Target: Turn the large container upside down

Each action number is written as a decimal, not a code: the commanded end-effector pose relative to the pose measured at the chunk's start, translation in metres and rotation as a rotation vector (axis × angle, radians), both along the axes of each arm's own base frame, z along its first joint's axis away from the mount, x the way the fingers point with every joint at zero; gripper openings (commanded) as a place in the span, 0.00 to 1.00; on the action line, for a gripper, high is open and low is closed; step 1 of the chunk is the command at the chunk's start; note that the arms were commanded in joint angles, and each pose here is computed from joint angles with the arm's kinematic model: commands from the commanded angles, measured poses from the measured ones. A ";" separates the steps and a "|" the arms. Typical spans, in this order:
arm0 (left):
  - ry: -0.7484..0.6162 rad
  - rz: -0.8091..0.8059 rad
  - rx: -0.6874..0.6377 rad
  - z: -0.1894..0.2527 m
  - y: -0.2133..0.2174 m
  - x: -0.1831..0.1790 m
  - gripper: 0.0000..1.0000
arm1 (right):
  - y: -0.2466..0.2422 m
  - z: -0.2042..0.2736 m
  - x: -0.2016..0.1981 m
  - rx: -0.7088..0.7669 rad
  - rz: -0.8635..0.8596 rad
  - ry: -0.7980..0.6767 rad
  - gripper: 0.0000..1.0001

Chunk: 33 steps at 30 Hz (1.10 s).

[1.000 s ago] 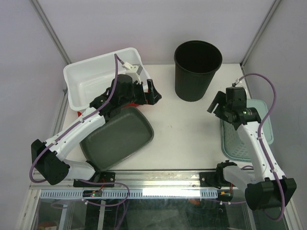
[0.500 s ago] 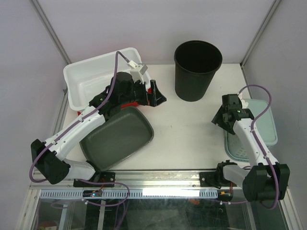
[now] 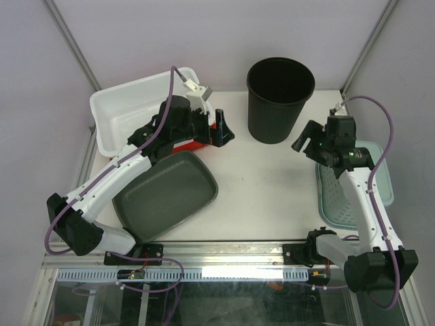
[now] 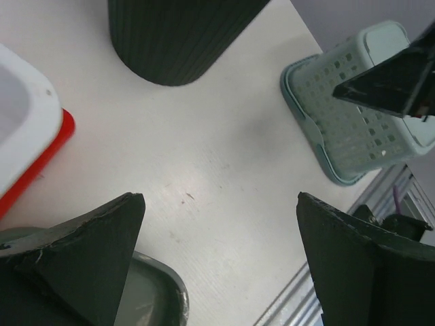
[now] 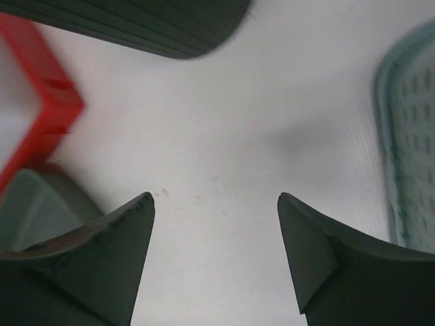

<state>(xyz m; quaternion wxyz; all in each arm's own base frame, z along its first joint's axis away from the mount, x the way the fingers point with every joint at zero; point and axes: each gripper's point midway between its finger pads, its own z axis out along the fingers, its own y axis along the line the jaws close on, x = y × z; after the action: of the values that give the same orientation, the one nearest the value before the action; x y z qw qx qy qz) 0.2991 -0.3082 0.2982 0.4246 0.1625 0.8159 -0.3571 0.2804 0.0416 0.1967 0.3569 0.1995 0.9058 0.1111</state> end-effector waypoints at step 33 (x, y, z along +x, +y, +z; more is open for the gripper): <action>-0.051 0.212 0.003 0.033 0.051 0.073 0.99 | 0.154 0.123 0.208 -0.346 0.670 -0.342 0.00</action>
<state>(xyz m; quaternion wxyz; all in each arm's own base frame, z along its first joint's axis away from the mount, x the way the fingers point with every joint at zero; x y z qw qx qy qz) 0.3679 -0.2458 0.3092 0.4600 0.0801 0.8412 -0.2727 0.4924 0.2138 0.2632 0.4159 -0.2242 0.8734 0.1183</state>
